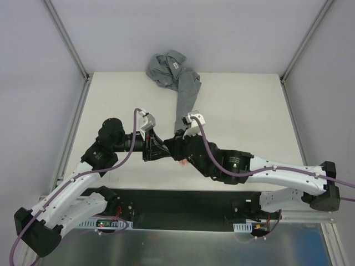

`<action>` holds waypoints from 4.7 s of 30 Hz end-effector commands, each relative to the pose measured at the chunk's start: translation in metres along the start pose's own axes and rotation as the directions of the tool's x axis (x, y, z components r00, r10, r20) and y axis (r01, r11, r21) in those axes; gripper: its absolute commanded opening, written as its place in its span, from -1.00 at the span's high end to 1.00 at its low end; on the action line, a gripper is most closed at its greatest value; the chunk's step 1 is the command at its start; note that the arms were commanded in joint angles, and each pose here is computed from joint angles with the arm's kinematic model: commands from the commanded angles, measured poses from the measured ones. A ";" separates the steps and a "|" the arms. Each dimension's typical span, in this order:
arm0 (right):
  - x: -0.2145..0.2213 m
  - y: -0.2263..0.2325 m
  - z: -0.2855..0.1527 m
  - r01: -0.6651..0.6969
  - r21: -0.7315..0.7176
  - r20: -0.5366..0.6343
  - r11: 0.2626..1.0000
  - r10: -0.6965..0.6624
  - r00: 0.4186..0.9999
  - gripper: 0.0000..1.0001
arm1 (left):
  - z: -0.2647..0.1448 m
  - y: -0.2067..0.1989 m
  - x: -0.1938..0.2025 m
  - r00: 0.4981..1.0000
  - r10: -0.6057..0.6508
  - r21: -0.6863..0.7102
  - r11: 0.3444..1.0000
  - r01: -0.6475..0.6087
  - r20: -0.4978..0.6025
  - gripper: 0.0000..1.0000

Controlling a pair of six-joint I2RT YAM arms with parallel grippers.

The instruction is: Paint the nails

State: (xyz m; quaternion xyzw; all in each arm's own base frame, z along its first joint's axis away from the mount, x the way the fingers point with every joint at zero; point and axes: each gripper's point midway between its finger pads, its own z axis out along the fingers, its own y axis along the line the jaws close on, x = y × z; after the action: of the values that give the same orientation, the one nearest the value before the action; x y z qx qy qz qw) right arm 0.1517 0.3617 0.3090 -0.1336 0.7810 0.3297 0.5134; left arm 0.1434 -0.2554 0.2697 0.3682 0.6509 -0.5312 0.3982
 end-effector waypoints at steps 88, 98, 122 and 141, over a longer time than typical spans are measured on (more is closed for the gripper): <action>-0.012 0.057 -0.100 0.154 -0.818 -0.048 0.554 -0.333 0.942 -0.21 | -0.013 -0.105 0.000 0.988 0.139 0.611 0.789 -0.072 -0.063 1.00; -0.006 0.060 -0.077 0.142 -0.805 -0.074 0.576 -0.334 0.940 0.73 | -0.007 -0.101 -0.005 0.990 0.134 0.575 0.814 -0.089 -0.036 1.00; -0.040 0.023 -0.023 0.121 -0.087 0.034 0.989 -0.118 0.992 0.99 | -0.013 0.027 -0.043 0.988 0.051 -0.131 0.991 -0.032 0.148 0.92; -0.028 -0.168 -0.035 0.118 0.532 0.106 0.839 -0.204 0.973 0.99 | -0.027 0.043 -0.045 0.983 0.076 -0.279 0.960 -0.027 0.166 -0.98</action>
State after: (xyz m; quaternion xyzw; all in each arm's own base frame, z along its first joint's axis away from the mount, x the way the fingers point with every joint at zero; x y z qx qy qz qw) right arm 0.1993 0.2738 0.3076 -0.1130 0.7855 0.2172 0.5683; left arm 0.1835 -0.2329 0.2889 0.2940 0.6646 -0.4884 0.4830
